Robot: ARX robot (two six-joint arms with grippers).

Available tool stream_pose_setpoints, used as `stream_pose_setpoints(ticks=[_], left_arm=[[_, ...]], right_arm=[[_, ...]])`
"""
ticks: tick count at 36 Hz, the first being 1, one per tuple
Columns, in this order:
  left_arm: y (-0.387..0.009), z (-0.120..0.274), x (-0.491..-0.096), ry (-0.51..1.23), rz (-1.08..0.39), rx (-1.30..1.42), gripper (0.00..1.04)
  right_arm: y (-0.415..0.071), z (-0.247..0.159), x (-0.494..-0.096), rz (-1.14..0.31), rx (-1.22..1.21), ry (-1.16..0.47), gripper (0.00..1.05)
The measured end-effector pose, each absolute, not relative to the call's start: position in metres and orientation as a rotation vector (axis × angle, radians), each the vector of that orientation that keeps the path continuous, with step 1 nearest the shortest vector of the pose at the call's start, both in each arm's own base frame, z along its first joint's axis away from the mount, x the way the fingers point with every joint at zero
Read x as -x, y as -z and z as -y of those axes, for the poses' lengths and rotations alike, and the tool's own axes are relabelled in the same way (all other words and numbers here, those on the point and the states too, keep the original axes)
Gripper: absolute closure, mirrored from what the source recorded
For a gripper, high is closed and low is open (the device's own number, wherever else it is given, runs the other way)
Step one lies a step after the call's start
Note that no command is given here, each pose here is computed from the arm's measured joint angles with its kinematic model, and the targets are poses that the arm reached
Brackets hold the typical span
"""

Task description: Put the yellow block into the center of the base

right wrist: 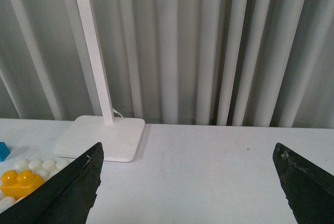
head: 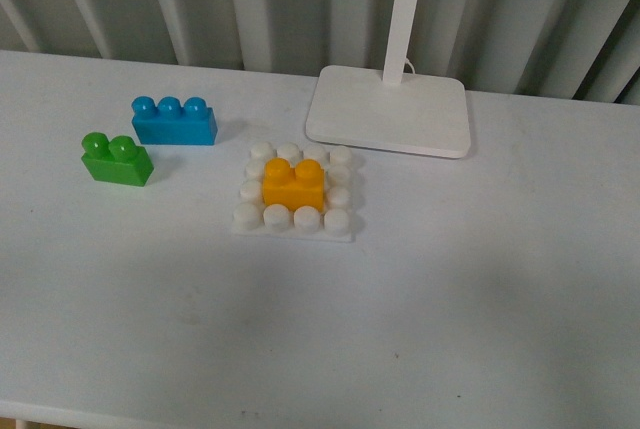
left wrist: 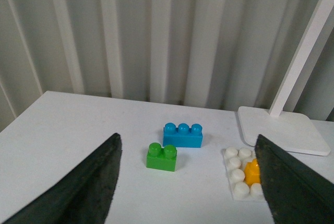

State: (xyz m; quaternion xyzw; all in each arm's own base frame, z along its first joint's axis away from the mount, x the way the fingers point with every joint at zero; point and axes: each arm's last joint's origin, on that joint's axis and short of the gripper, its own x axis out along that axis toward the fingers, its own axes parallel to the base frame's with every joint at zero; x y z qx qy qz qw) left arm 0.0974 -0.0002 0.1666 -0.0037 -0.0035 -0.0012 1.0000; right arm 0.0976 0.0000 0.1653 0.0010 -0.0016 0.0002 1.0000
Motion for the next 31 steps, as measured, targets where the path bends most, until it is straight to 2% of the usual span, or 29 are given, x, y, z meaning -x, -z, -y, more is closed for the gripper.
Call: stream_pose_setpoints(ticks=[2, 4, 5, 7, 31], left_arm=[[-0.1666, 0.0002, -0.0974, 0.002, 0.007, 0.007, 0.19], [-0.1666, 0.0002, -0.0974, 0.002, 0.007, 0.007, 0.07], [-0.1666, 0.0002, -0.0974, 0.002, 0.007, 0.005, 0.05], [-0.1666, 0.0002, -0.0974, 0.002, 0.007, 0.005, 0.07], [-0.1666, 0.0002, -0.0974, 0.002, 0.007, 0.005, 0.06]], right_arm=[[-0.1653, 0.0, -0.0976, 0.003, -0.002, 0.0, 0.09], [-0.1653, 0.0, -0.0976, 0.003, -0.002, 0.0, 0.09], [-0.1653, 0.0, -0.0976, 0.003, -0.002, 0.0, 0.09], [-0.1653, 0.0, -0.0976, 0.003, -0.002, 0.0, 0.09], [-0.1653, 0.0, -0.0976, 0.003, -0.002, 0.0, 0.09]])
